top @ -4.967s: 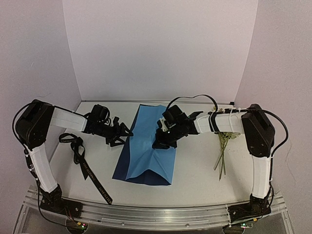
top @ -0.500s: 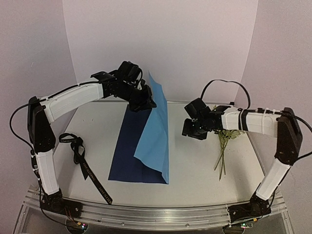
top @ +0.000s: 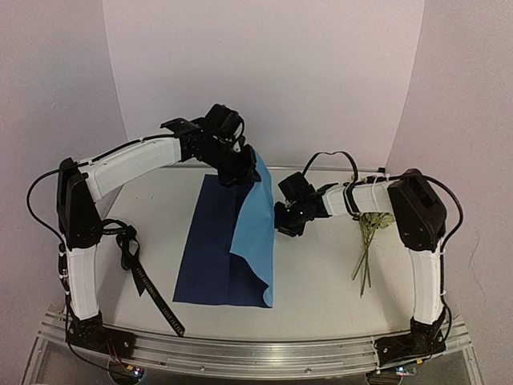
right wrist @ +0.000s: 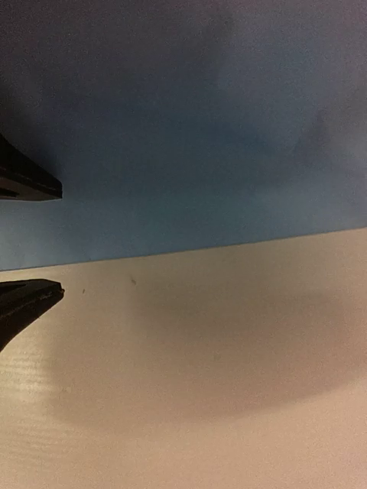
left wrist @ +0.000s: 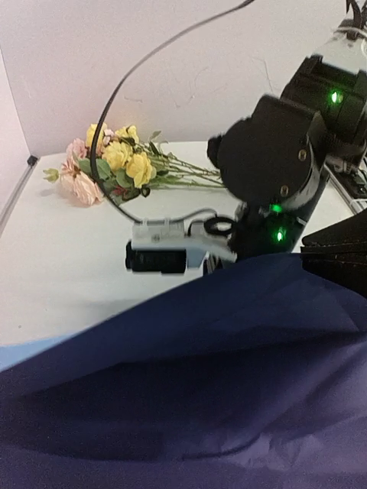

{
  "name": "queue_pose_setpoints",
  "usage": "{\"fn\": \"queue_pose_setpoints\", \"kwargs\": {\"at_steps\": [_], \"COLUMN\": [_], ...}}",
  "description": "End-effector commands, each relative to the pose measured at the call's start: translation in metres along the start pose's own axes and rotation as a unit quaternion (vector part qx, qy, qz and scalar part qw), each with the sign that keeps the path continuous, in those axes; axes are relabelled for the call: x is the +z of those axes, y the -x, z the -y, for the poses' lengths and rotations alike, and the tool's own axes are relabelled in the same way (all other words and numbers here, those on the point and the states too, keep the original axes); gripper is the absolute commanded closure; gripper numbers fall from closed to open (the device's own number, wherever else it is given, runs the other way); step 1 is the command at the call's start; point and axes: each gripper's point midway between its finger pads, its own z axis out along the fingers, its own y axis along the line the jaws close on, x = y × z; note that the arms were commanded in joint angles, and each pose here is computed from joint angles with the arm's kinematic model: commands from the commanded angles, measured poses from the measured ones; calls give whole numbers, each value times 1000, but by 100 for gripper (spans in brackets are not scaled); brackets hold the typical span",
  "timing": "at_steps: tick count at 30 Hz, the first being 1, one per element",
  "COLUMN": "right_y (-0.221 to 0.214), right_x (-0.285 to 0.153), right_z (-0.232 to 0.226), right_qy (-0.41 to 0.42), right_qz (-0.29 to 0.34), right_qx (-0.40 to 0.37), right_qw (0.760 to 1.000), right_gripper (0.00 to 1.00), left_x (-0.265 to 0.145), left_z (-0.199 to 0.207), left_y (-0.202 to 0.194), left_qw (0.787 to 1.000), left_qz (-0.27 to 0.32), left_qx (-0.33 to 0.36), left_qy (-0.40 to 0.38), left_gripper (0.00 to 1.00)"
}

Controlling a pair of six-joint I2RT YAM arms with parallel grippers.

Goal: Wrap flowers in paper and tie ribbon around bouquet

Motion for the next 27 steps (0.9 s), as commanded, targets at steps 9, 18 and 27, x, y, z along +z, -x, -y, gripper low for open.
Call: {"fn": "queue_pose_setpoints", "kwargs": {"at_steps": [9,18,27], "right_y": [19,47,66], "right_x": [-6,-100,-211], "right_z": [-37,46,90], "right_qy": [116,-39,-152], "right_qz": [-11,84,186], "right_qx": [47,12,-44], "right_qw": [992,996,970], "right_gripper": [60,43,22], "left_x": [26,78,102], "left_z": [44,34,44], "left_y": [22,18,16], "left_qw": [995,993,986], "left_qz": [12,-10,-27], "left_qx": [-8,-21,9], "left_qy": [-95,-116,-163], "left_gripper": [100,99,52]}}
